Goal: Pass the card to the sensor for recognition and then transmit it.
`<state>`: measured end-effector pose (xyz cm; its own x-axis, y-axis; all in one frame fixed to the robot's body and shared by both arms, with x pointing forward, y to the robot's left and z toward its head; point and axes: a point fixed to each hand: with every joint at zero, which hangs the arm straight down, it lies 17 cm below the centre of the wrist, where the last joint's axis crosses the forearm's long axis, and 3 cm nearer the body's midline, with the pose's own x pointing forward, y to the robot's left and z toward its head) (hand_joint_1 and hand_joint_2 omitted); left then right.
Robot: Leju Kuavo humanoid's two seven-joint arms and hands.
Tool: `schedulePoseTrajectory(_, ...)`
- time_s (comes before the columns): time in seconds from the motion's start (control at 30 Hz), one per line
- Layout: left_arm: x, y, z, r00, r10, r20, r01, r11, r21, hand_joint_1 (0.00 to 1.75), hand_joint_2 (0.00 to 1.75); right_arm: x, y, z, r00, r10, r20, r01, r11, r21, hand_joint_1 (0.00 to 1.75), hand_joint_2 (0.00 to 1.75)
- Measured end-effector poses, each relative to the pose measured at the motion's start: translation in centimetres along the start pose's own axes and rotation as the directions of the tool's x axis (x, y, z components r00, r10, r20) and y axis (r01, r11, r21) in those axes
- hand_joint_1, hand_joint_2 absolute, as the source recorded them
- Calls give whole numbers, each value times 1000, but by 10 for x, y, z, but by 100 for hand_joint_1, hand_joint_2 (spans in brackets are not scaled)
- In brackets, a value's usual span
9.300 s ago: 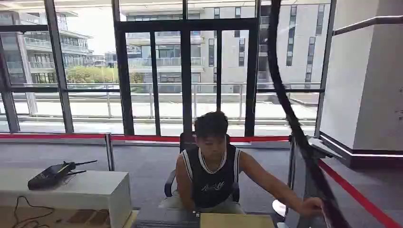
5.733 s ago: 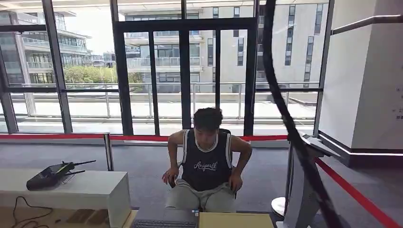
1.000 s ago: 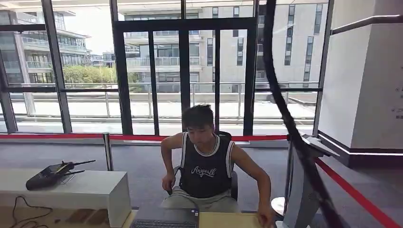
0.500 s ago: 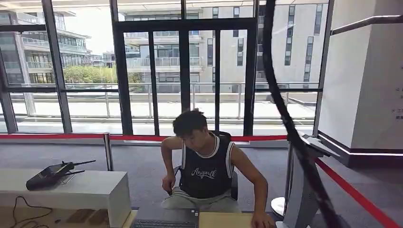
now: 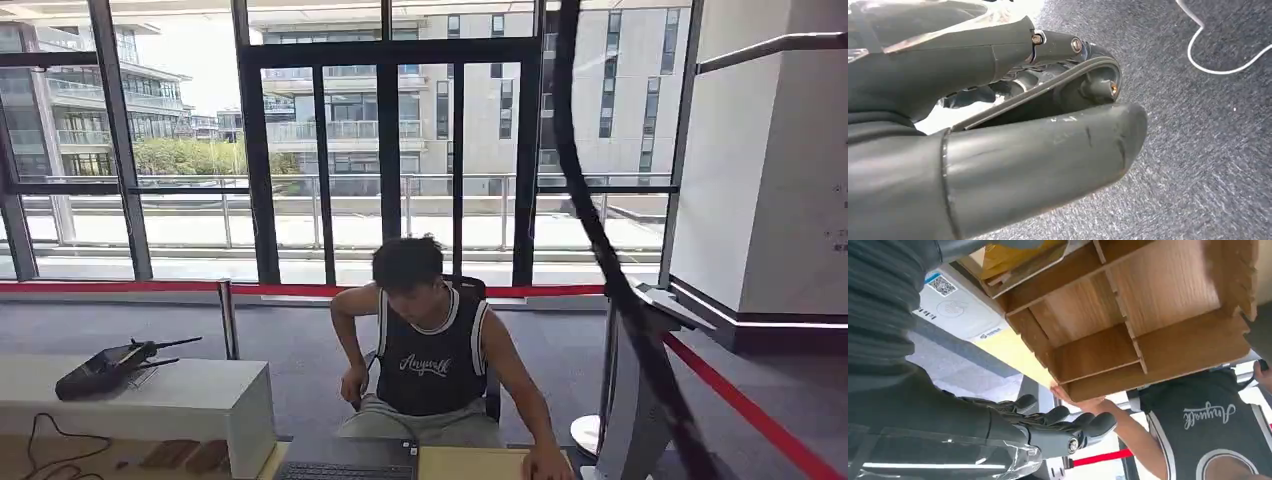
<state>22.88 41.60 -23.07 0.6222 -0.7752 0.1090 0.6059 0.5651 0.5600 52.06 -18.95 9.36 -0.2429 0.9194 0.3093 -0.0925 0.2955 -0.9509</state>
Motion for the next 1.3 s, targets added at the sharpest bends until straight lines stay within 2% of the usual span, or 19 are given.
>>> schedulePoseTrajectory(0.4, 0, 1, 0, 1000, 3, 10, -2, 1000, -4, 0, 0, -21, 19, 6, 995, 90, -43, -88, 995, 46, 0, 175)
schedulePoseTrajectory(0.67, -1, -3, 1, 1000, -9, 19, 9, 1000, 2, 0, 0, -29, 13, 5, 986, 159, -59, -159, 987, -1, 0, 175)
schedulePoseTrajectory(0.73, -3, -16, 5, 1000, -20, 23, 19, 999, 34, 0, 0, -32, 12, 6, 982, 178, -66, -179, 984, -10, 0, 175)
schedulePoseTrajectory(0.8, -2, -46, 15, 999, -27, 27, 26, 999, 45, 0, 0, -38, 11, 8, 977, 199, -80, -201, 979, -19, 0, 175)
schedulePoseTrajectory(0.93, 0, -95, 32, 999, -23, 31, 24, 1000, -10, 0, 0, -43, 11, 11, 970, 229, -82, -232, 972, -26, 0, 175)
schedulePoseTrajectory(1.3, 12, -114, 38, 999, -16, 47, 18, 999, -46, 0, 0, -48, 10, 14, 968, 234, -94, -238, 971, -35, 0, 175)
